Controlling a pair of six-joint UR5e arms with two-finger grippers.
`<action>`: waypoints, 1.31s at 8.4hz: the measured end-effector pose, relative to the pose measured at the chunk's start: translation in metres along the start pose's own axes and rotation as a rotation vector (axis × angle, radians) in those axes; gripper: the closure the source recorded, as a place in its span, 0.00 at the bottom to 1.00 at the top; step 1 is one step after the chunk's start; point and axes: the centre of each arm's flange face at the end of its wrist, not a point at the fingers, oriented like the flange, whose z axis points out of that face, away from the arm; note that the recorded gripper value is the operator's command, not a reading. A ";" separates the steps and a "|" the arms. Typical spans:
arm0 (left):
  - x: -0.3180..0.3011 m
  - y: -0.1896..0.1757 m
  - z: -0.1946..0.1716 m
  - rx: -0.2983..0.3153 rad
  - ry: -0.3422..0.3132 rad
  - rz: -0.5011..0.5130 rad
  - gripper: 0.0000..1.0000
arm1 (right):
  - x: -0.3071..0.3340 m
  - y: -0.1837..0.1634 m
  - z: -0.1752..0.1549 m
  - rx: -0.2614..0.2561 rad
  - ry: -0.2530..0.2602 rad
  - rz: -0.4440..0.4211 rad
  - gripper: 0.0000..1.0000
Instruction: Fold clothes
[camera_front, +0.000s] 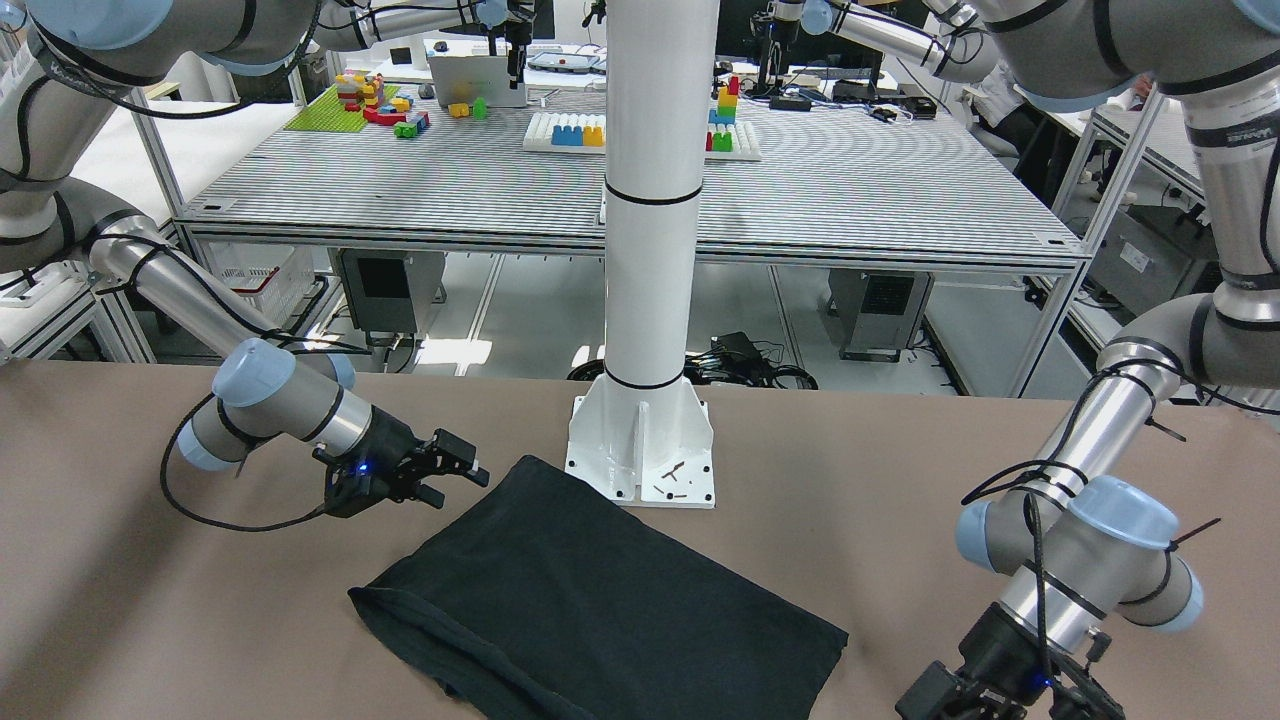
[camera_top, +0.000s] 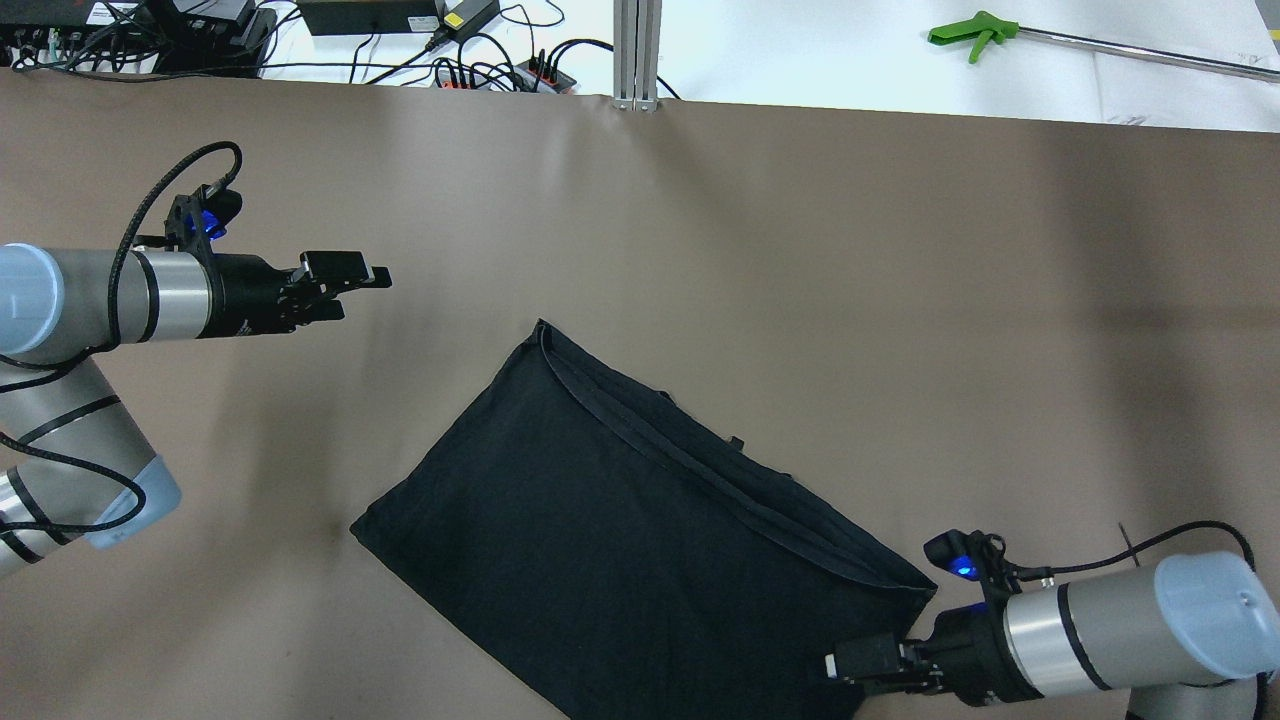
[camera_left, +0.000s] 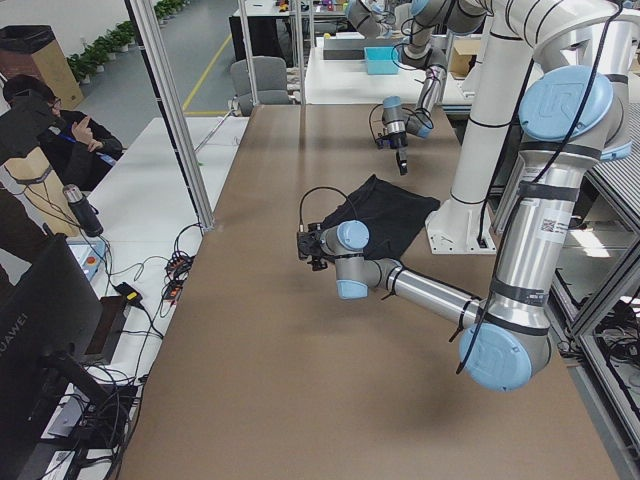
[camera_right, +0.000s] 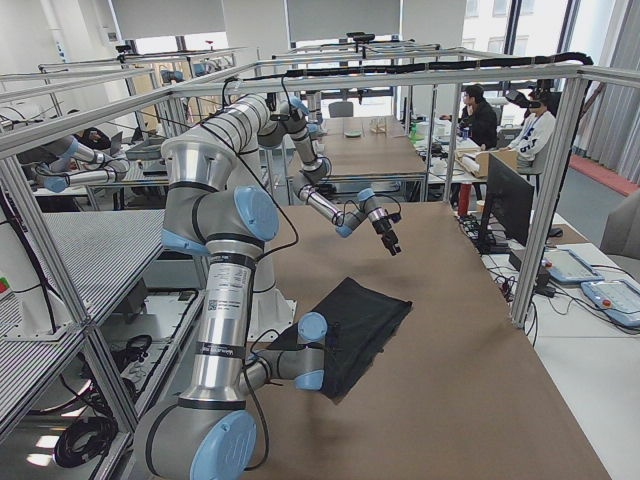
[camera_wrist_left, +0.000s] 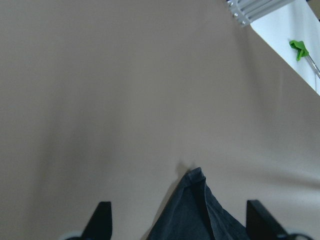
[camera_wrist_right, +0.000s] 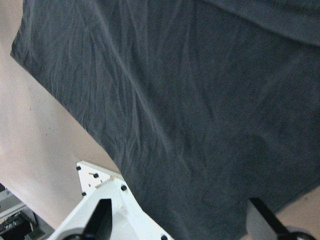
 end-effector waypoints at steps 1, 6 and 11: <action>-0.006 0.022 -0.007 -0.028 -0.007 -0.025 0.06 | 0.003 -0.020 -0.017 0.058 0.008 0.009 0.06; -0.030 0.167 -0.013 -0.054 -0.118 -0.064 0.06 | 0.010 -0.064 -0.051 0.194 0.055 0.051 0.06; -0.061 0.203 -0.001 -0.030 -0.178 -0.034 0.06 | 0.009 -0.067 -0.056 0.206 0.054 0.053 0.06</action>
